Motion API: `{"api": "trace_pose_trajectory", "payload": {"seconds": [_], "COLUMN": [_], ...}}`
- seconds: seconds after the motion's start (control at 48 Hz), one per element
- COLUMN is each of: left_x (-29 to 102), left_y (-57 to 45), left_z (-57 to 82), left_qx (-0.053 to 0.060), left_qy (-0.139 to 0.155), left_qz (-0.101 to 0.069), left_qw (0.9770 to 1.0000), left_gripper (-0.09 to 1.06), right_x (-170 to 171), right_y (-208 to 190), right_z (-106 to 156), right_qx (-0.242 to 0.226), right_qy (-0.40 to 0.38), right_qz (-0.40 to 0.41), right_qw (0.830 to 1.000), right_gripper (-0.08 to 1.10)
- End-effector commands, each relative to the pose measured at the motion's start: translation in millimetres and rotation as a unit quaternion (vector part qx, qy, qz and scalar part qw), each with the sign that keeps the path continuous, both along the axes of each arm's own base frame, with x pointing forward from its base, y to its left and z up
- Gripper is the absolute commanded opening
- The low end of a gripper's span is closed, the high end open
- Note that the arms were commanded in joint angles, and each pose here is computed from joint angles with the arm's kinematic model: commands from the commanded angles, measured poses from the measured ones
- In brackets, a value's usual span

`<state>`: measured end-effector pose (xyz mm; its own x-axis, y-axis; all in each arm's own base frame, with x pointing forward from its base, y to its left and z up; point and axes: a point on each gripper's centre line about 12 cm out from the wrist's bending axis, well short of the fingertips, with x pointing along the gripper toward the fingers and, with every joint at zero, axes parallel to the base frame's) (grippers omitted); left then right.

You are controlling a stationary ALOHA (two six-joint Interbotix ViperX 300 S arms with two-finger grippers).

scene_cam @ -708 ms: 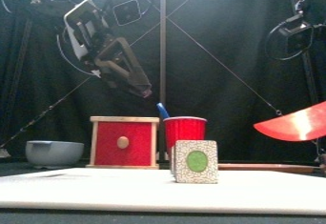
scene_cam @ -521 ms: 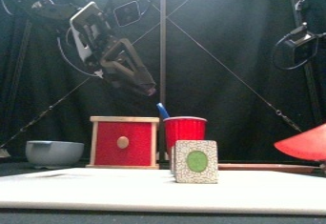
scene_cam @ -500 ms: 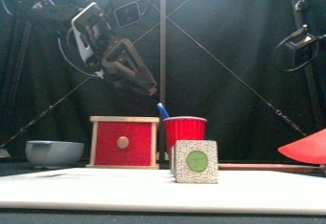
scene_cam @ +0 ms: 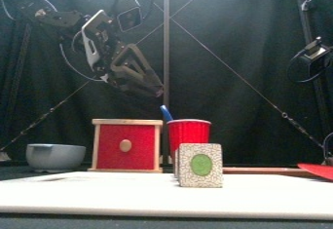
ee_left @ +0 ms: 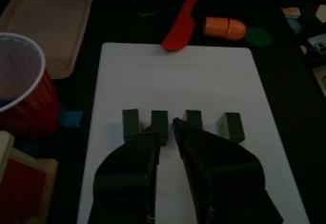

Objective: Place sushi on board then cut the sushi with the knife then place the pieces on the plate
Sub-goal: Place the 4 sushi pieces on the plate

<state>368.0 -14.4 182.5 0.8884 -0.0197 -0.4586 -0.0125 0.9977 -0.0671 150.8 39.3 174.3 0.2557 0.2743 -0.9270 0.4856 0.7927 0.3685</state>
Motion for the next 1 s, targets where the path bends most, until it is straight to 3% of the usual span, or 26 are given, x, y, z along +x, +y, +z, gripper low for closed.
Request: {"api": "trace_pose_trajectory", "payload": {"seconds": [0.021,0.188,0.354,0.479,0.646,1.0], "left_x": [1.7,-3.6,-9.7,-13.0,-20.7,-38.2], "left_y": [3.8,7.6,12.7,14.4,15.0,18.8], "left_z": [7.4,5.4,5.2,6.2,10.4,10.3], "left_qx": [0.002,0.003,0.003,0.003,0.002,0.004], "left_qy": [-0.027,-0.049,-0.062,-0.063,-0.069,-0.070], "left_qz": [0.005,0.012,0.021,0.023,0.024,0.029], "left_qw": [0.9996,0.9987,0.9979,0.9977,0.9973,0.9971], "left_gripper": [0.61,0.60,0.60,0.60,0.60,0.60], "right_x": [6,21,47,70,107,166], "right_y": [-3,-21,-43,-52,-56,-64], "right_z": [19,42,60,65,62,40], "right_qx": [-0.013,-0.086,-0.176,-0.217,-0.234,-0.236], "right_qy": [-0.026,-0.082,-0.139,-0.173,-0.229,-0.275], "right_qz": [0.008,0.011,0.016,0.024,0.032,0.033], "right_qw": [1.000,0.993,0.974,0.960,0.944,0.931], "right_gripper": [0.80,0.80,0.80,0.80,0.82,0.83]}}
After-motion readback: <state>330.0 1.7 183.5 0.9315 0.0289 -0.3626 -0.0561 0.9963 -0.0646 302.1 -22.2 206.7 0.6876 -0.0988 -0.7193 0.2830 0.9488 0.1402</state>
